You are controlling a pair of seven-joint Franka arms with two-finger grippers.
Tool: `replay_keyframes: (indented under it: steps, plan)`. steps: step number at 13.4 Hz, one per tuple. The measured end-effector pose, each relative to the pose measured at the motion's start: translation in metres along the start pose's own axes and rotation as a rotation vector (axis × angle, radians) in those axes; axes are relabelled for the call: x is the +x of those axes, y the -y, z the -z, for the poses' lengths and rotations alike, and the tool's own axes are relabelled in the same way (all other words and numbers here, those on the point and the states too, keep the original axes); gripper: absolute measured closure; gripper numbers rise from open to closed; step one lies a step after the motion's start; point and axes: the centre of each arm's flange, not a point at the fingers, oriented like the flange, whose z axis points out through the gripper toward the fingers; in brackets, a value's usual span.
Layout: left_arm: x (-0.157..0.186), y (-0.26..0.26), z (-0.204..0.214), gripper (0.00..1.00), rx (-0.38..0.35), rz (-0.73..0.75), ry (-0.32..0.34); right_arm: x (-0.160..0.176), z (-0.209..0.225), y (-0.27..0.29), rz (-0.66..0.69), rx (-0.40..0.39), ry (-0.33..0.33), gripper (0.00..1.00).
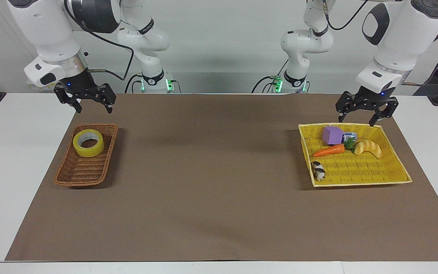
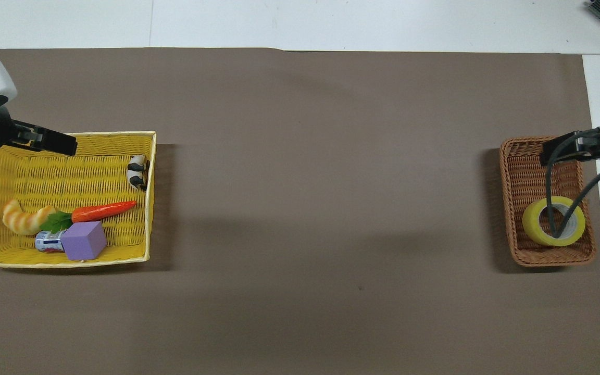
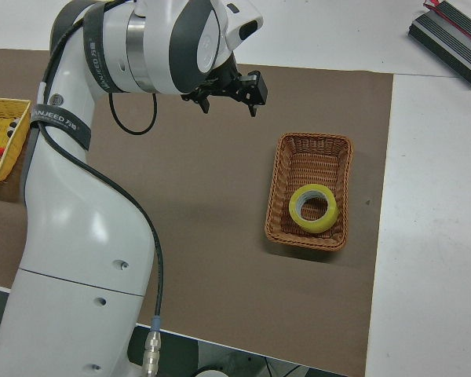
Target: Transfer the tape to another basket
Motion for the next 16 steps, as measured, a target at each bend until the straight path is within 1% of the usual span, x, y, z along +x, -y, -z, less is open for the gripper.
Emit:
replay_keyframes:
  steps: [3,8,16]
  plan:
    - [0.0000,0.0000,0.0000,0.00,0.000,0.000,0.000,-0.0009,0.0006,-0.0006,-0.001,0.001,0.002,0.00]
    - [0.0000,0.0000,0.0000,0.00,0.000,0.000,0.000,-0.0089,0.0014,0.0003,0.000,0.002,0.048,0.00]
    - [0.0000,0.0000,0.0000,0.00,0.000,0.000,0.000,-0.0094,0.0018,0.0013,0.001,0.004,0.050,0.00]
